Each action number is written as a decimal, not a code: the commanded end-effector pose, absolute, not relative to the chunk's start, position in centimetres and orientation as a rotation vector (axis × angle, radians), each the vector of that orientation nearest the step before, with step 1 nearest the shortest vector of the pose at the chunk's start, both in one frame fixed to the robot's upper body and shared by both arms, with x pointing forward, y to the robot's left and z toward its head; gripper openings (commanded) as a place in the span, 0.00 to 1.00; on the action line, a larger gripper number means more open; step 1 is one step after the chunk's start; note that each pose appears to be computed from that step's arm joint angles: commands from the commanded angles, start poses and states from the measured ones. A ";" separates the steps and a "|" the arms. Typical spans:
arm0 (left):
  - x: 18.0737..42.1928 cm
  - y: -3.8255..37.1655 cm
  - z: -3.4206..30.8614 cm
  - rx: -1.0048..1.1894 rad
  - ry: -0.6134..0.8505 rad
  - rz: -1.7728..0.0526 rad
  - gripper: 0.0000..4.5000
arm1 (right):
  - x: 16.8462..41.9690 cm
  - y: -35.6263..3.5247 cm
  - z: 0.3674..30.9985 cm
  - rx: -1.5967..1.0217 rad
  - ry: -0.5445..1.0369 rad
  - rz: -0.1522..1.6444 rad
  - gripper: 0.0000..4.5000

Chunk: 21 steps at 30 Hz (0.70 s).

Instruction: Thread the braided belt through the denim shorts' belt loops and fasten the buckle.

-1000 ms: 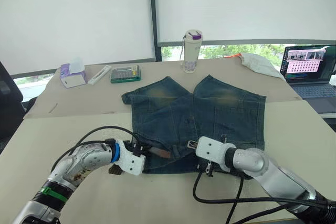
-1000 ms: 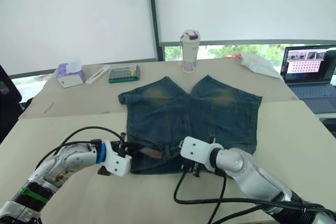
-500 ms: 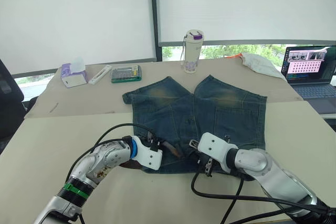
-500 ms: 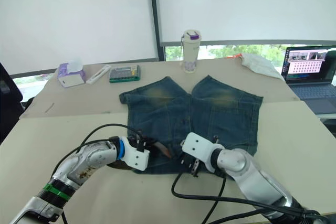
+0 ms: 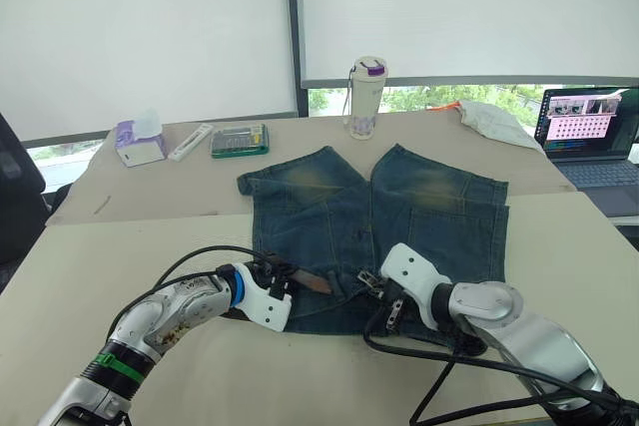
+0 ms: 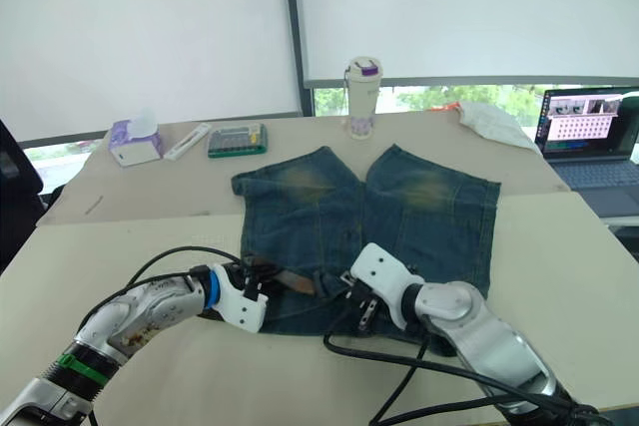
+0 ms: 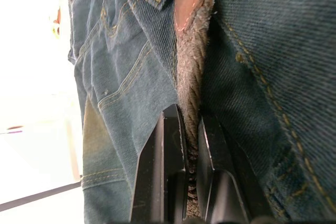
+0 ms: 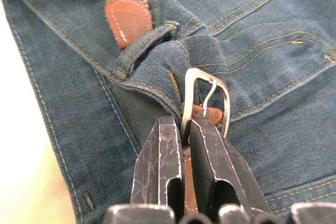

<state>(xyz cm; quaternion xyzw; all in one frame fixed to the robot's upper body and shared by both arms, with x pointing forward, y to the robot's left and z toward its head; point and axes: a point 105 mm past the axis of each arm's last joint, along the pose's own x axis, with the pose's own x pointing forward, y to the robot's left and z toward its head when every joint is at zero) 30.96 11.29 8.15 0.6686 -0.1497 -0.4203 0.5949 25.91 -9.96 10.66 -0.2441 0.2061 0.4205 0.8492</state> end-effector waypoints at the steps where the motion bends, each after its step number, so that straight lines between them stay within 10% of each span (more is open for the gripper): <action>1: 30.7 10.3 8.5 1.552 -0.404 -0.974 0.00 | 25.1 -8.7 11.3 -0.549 0.379 0.982 0.00; 8: 29.4 8.7 8.8 1.404 -0.440 -1.071 0.00 | 25.5 -9.7 11.7 -0.909 0.202 1.017 0.50; 18: 29.2 8.5 8.9 1.357 -0.436 -1.124 0.00 | 25.9 -8.9 10.5 -0.972 0.164 1.036 0.50; 21: 29.4 8.6 8.8 1.361 -0.427 -1.132 0.00 | 26.0 -8.2 11.3 -0.920 0.141 1.051 0.24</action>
